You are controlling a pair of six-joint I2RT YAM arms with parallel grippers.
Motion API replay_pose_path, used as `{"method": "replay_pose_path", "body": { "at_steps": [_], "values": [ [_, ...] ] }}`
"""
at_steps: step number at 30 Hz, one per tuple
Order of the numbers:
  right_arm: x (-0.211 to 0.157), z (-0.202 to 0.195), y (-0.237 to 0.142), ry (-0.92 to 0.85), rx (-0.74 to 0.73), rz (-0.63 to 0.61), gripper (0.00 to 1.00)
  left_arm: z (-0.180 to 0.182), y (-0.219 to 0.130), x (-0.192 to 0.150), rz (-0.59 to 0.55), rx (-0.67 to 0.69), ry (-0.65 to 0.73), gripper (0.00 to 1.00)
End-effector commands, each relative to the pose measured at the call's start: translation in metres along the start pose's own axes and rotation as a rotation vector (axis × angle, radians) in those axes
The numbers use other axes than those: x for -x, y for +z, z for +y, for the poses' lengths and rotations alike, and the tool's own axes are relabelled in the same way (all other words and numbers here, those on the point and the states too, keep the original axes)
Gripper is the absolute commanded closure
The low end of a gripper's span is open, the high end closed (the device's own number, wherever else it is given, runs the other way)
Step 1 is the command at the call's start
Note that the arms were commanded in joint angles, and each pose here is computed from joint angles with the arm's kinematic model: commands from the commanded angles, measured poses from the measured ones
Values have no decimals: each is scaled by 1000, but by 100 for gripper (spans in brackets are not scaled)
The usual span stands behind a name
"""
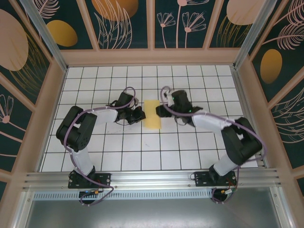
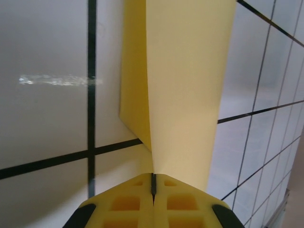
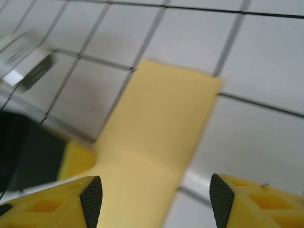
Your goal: Fold a paper plane with a square sheet of paper (fold left side to right side)
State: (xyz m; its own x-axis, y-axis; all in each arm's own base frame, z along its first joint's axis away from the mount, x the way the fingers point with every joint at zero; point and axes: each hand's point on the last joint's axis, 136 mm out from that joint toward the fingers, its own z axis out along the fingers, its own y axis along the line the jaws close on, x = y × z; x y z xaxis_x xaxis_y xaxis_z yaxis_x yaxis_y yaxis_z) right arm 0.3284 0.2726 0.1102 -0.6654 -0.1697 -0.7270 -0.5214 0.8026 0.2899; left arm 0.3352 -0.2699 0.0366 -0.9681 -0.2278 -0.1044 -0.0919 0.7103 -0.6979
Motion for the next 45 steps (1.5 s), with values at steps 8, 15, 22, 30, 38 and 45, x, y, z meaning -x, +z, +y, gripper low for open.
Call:
{"method": "replay_pose_path", "body": {
  "at_steps": [8,15,22,30,38,45],
  "values": [
    [-56,56,-10,-482,-202,-67,35,-24,-4,-8,19,-52,-6,98],
    [-69,68,7,-681,-258,-18,35,-26,-3,-10,24,-48,1,98],
    [-71,66,24,-760,-290,-1,36,-27,-3,-11,24,-49,5,98],
    [-64,66,38,-803,-334,-20,44,-25,-3,-12,29,-44,3,98],
    [-59,67,31,-796,-329,-48,72,-22,-1,-13,32,-34,-2,98],
    [-67,66,24,-780,-303,-30,96,-19,1,-13,36,-26,-6,97]
  ]
}}
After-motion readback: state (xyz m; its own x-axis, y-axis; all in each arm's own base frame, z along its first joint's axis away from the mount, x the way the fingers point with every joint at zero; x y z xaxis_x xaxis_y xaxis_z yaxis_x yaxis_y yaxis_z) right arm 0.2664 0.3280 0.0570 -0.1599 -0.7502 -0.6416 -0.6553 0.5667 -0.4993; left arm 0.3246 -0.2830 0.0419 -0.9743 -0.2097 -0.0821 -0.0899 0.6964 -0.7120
